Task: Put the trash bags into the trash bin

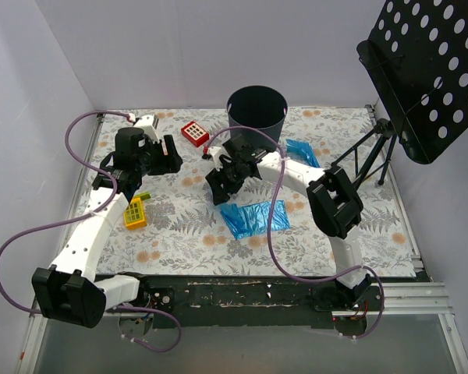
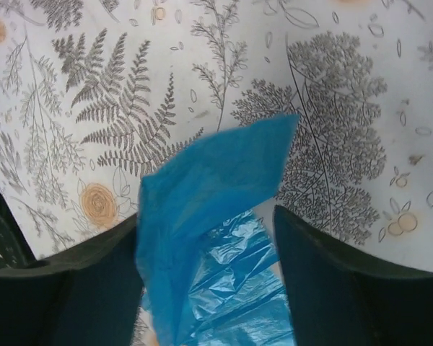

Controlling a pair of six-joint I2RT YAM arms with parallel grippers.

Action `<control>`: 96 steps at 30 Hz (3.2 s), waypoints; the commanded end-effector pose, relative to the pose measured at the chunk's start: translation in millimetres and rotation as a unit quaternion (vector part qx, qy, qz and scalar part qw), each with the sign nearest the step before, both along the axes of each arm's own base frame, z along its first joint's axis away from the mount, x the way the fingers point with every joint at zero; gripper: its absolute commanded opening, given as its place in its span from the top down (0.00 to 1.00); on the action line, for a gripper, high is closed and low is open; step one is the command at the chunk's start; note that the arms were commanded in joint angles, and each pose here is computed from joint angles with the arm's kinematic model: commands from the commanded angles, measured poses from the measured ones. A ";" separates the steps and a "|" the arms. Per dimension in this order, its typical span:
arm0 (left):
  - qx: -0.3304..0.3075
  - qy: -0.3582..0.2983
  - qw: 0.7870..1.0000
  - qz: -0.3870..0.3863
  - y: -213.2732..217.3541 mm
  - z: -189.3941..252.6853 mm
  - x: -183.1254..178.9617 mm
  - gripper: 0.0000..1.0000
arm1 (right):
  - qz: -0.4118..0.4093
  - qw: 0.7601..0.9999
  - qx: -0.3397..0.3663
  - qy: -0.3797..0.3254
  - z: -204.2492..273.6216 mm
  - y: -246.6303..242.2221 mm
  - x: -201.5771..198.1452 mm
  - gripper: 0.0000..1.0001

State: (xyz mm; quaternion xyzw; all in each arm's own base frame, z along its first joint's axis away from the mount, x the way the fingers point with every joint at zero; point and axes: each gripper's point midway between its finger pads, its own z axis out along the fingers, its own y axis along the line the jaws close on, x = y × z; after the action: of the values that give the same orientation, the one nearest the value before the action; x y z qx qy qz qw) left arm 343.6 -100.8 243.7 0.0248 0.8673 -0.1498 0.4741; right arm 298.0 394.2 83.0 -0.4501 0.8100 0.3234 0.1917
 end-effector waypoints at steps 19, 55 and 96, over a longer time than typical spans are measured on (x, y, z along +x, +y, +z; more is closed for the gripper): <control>-0.227 -0.146 0.875 -0.401 -114.8 107.6 -43.3 0.49 | -0.119 0.909 0.259 -0.305 276.3 -63.2 39.0 0.99; -0.224 -0.196 0.848 -0.438 -190.8 141.3 -1.9 0.45 | -0.094 0.883 0.269 -0.374 289.6 -75.3 13.5 0.99; -0.102 -0.243 0.820 -0.508 -190.1 108.6 -15.5 1.00 | -0.054 0.935 0.190 -0.295 222.8 -102.9 -37.7 0.63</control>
State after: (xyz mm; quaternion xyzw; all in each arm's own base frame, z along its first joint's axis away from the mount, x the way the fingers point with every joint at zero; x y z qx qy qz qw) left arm 324.7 -306.8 331.1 0.4258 0.5897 -0.4915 0.4789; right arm 281.3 292.5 302.2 -0.4157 0.6709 0.2910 0.5407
